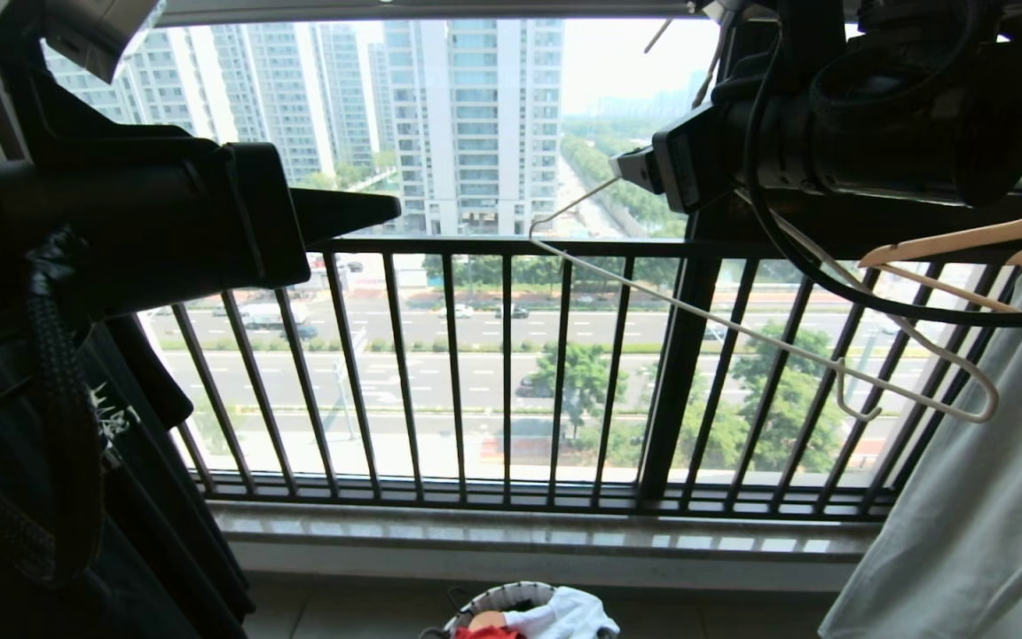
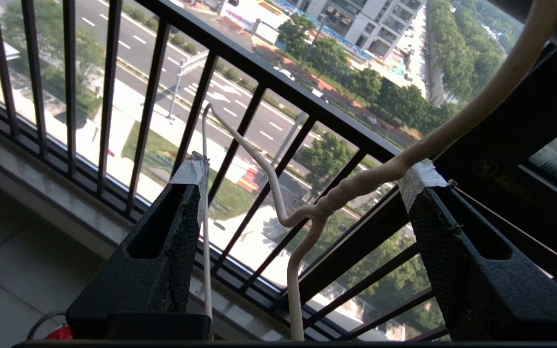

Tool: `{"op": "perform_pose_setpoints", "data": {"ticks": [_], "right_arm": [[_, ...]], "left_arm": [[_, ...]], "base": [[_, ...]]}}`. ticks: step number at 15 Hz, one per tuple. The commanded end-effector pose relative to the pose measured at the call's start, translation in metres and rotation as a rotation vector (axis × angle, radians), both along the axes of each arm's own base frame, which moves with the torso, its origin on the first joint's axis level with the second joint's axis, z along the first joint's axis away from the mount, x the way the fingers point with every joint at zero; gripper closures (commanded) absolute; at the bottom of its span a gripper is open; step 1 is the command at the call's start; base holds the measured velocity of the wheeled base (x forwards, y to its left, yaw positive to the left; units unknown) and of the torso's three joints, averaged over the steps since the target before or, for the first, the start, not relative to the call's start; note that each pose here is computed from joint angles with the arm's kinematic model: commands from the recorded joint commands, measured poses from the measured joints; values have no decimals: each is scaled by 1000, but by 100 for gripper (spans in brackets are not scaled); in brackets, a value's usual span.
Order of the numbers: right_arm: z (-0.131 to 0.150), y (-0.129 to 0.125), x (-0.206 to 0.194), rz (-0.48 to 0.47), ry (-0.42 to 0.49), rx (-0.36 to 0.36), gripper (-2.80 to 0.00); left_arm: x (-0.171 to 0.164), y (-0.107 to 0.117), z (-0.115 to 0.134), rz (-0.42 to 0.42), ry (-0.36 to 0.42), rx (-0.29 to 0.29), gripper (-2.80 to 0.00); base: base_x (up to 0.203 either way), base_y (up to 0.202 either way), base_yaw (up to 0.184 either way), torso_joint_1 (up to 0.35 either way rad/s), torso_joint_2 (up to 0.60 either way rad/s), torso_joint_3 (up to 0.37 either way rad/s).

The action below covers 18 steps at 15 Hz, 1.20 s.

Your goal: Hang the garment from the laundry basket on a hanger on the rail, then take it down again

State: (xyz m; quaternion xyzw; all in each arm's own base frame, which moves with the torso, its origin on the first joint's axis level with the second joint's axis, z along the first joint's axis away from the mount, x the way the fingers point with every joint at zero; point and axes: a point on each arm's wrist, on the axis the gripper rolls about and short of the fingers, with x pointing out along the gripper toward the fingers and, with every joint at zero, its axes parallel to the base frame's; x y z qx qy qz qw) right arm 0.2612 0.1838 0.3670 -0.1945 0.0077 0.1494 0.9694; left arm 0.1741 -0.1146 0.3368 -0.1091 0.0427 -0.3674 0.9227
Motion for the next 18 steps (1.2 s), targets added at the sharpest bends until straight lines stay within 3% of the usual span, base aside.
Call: {"op": "perform_pose_setpoints", "data": {"ticks": [1,5,8,9,11,15,18], "right_arm": [[16,-24,-42,18,-37,41,-280],[27,-66,-103,41,-88,109,-280],[34,-110,-162,159,-144,211,-280],[30,-124,-180,182,-149,228,0],[11,-152,-214,194,-148,241,0],[-19,-176,-239,58,-115,213,0],[-19,-194,-273,-9,-217,264,0]], "left_arm": [[-1,0,0,-3,-1,-2,0],[-2,1,1,-6,-4,-2,0],[-3,1,1,-8,-4,-4,0],[-3,1,1,-7,-7,-5,0],[-8,4,3,-10,-16,-9,0],[-21,12,4,-14,-32,-20,0],[-55,35,-2,-2,-62,-32,0]], "base": [[0,0,0,0,0,0],[0,0,0,0,0,0],[0,0,0,0,0,0],[0,0,0,0,0,0],[0,0,0,0,0,0],[0,0,0,0,0,0],[0,0,0,0,0,0]]}}
